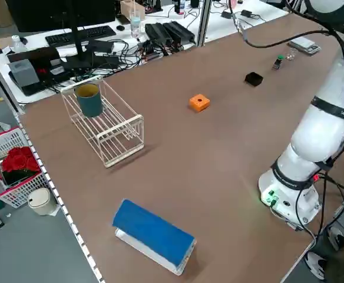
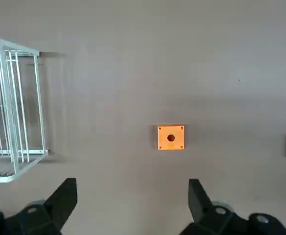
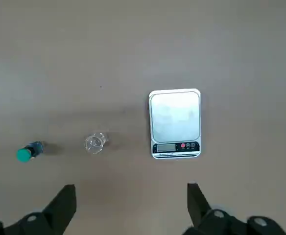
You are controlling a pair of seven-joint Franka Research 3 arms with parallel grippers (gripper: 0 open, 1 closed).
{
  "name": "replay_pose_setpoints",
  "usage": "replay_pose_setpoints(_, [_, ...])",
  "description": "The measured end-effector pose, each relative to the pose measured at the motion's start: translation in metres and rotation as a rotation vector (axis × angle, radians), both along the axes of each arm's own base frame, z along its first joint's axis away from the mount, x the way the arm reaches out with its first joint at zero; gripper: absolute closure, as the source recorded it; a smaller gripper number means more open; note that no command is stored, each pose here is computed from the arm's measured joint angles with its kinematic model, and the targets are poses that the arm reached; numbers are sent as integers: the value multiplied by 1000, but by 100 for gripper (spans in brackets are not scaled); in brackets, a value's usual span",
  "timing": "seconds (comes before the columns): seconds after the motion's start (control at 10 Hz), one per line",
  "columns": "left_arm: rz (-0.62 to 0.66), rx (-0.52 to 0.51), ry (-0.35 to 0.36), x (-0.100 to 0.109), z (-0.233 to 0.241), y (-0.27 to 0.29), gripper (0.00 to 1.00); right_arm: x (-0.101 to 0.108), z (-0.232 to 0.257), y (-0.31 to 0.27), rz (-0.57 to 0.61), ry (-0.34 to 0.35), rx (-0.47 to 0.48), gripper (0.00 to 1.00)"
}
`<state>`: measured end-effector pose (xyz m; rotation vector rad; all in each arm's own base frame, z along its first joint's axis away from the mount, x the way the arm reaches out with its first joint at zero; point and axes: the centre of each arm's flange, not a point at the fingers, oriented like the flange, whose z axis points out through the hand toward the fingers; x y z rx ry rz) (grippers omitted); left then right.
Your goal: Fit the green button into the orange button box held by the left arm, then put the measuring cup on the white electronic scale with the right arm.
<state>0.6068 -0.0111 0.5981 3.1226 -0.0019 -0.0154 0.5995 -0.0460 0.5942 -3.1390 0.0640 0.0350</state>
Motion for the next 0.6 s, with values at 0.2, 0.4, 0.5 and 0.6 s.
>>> replay_pose_setpoints(0.2, [1, -5, 39, 17, -37, 0, 0, -13, -15, 18, 29, 8, 3, 0])
replay_pose_setpoints(0.4, [6, -17, 22, 43, -89, -3, 0, -26, -37, 26, 43, 28, 5, 0])
replay_pose_setpoints(0.5, [14, -20, 1, 51, -120, -9, 0, -28, -56, 32, 51, 32, 6, 0])
replay_pose_setpoints(0.6, [40, -21, -14, 53, -146, -17, 0, -27, -82, 38, 55, 30, 8, 0])
